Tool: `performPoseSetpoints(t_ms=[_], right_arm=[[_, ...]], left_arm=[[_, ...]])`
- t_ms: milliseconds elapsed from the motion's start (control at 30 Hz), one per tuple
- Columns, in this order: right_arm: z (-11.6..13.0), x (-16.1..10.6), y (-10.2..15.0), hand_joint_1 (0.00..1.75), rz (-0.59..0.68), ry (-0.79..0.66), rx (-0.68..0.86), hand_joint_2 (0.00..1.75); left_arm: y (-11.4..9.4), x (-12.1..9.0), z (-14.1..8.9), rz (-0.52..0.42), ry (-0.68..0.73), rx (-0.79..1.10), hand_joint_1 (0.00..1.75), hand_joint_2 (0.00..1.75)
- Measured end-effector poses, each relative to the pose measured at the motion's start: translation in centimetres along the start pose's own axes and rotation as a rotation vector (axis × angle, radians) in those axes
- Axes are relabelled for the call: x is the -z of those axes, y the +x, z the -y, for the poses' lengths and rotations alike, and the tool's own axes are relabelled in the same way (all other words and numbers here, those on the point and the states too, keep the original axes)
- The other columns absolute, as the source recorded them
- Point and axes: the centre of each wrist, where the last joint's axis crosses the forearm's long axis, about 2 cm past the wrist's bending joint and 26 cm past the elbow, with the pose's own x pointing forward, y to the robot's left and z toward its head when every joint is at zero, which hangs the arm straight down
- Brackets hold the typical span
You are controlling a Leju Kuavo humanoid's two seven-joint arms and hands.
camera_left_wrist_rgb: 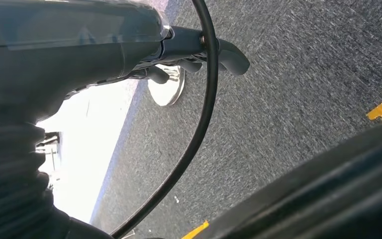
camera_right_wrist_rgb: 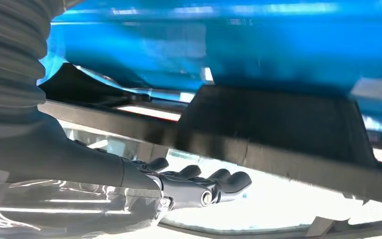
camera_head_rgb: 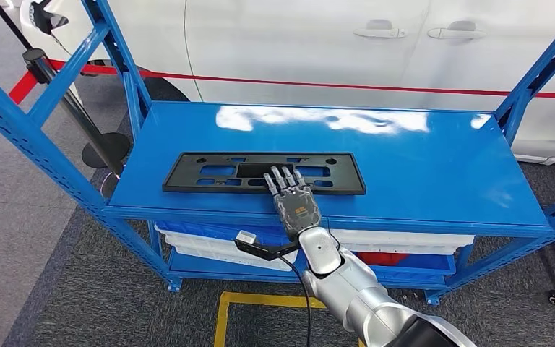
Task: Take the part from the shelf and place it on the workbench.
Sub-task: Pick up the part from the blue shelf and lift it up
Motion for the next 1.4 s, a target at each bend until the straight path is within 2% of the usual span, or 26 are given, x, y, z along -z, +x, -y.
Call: performPoseSetpoints(t_ms=[333,1000,1400], right_arm=[[1.7,1.0,0.5,0.0,0.03,0.004,-0.018,1.75],[1.9,1.1,0.9,0.0,0.066,0.008,-0.012,1.75],[3.8,2.2,2.2,0.0,0.1,-0.02,0.001,1.75]], left_arm=[[-0.1,0.0,0.0,0.001,-0.002,-0.015,0.0,1.75],[-0.2,0.1,-0.1,-0.006,-0.004,-0.028,0.0,1.75],[-0.3,0.1,-0.1,-0.013,-0.005,-0.041,0.0,1.75]])
